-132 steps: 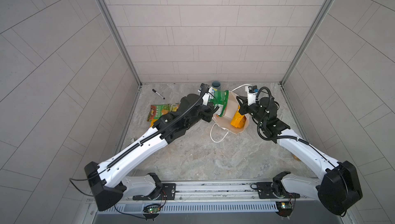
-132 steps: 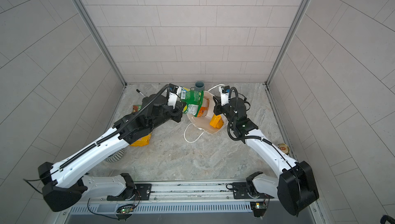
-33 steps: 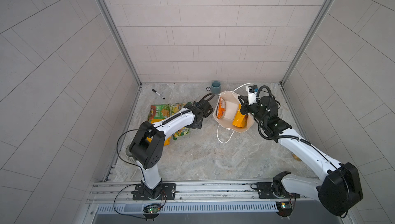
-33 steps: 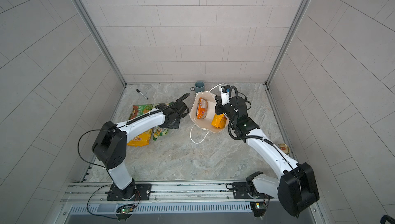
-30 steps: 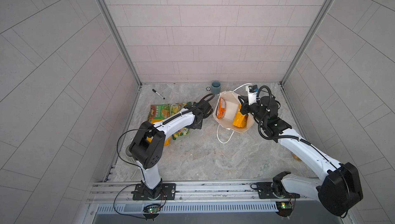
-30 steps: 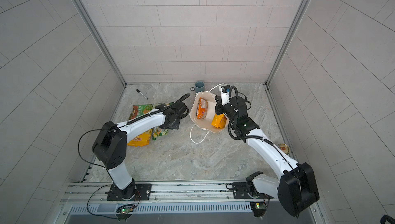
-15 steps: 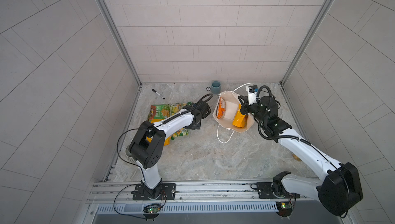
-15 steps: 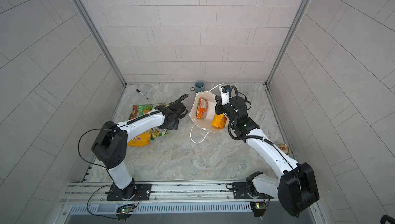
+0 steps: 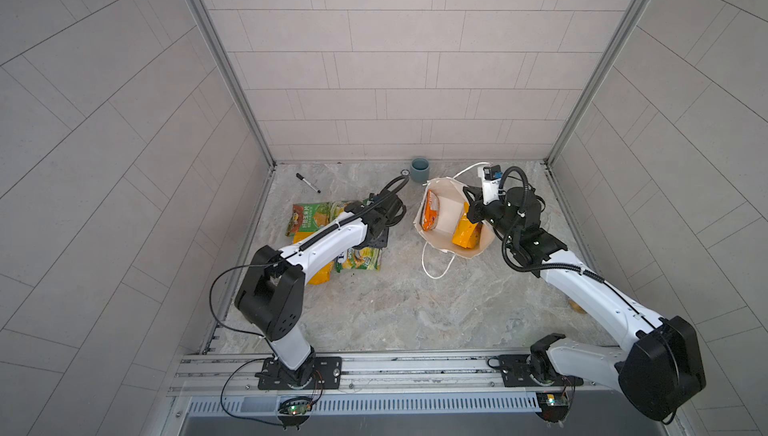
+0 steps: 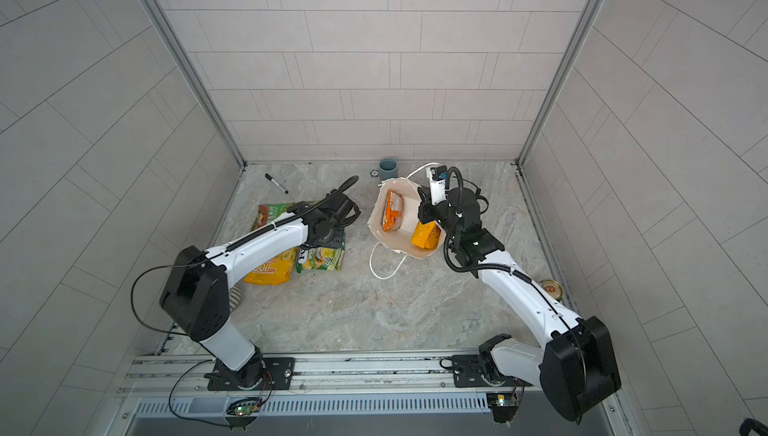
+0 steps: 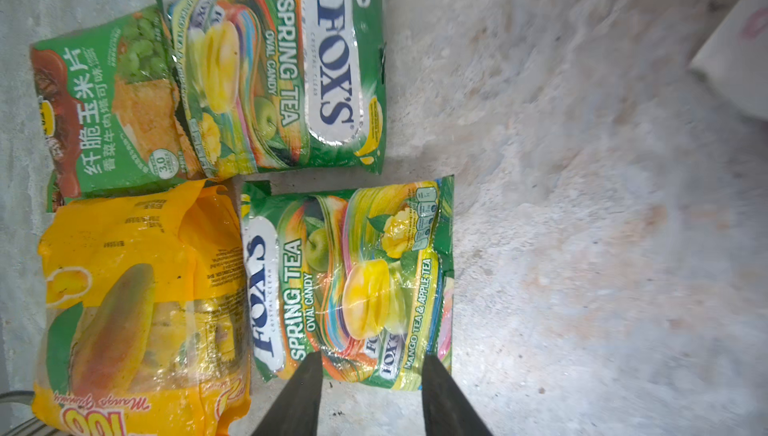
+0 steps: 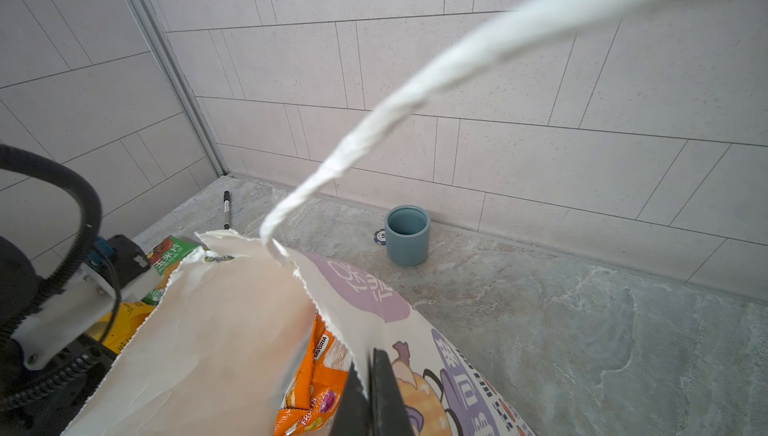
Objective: Take the snacks out of the paper bag
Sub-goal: 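Open the left gripper and release the green packet on the table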
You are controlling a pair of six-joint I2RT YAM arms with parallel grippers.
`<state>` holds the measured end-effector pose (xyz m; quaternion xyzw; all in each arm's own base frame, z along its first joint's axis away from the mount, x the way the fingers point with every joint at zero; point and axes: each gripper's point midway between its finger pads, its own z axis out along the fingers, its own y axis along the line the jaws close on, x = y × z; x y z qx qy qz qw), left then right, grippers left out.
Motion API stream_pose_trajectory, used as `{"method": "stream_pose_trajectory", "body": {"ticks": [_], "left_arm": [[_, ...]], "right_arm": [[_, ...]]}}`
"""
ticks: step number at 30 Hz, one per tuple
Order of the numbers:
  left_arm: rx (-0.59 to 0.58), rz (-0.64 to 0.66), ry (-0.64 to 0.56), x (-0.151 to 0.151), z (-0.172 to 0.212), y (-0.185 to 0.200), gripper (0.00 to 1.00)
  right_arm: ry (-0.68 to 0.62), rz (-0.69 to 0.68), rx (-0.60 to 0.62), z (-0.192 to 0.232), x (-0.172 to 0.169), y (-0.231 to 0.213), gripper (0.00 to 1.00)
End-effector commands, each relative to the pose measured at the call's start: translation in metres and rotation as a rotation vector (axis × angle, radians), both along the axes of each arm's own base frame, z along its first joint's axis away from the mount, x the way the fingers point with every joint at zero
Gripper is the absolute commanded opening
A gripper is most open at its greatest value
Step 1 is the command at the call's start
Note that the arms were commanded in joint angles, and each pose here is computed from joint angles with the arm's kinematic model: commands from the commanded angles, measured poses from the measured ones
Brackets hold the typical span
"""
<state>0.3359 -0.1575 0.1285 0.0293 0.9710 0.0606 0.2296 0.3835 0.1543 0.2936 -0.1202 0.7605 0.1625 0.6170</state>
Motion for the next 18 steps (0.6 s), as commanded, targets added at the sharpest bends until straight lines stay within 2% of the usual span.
{"method": "stream_pose_trajectory", "body": {"ticks": [1,3,6,10,13,18], "left_arm": [[-0.083,-0.016,-0.106,0.009,0.037,-0.007,0.45],[-0.107,-0.017,-0.154,0.015,0.036,-0.009,0.45],[-0.134,-0.039,-0.143,0.020,0.020,-0.014,0.45],[-0.137,-0.109,-0.068,0.027,-0.002,-0.032,0.44],[-0.092,-0.115,-0.005,0.032,-0.017,-0.034,0.52],[-0.126,-0.073,0.069,0.037,-0.056,-0.031,0.51]], "right_arm": [[-0.037,-0.008,0.017,0.017,-0.001,-0.003,0.00],[-0.037,-0.007,0.017,0.017,-0.001,-0.002,0.00],[-0.037,-0.009,0.016,0.017,-0.001,-0.002,0.00],[-0.034,-0.008,0.015,0.015,0.000,-0.002,0.00],[-0.037,-0.007,0.015,0.017,-0.001,-0.003,0.00],[-0.037,-0.011,0.014,0.016,-0.002,-0.004,0.00]]}}
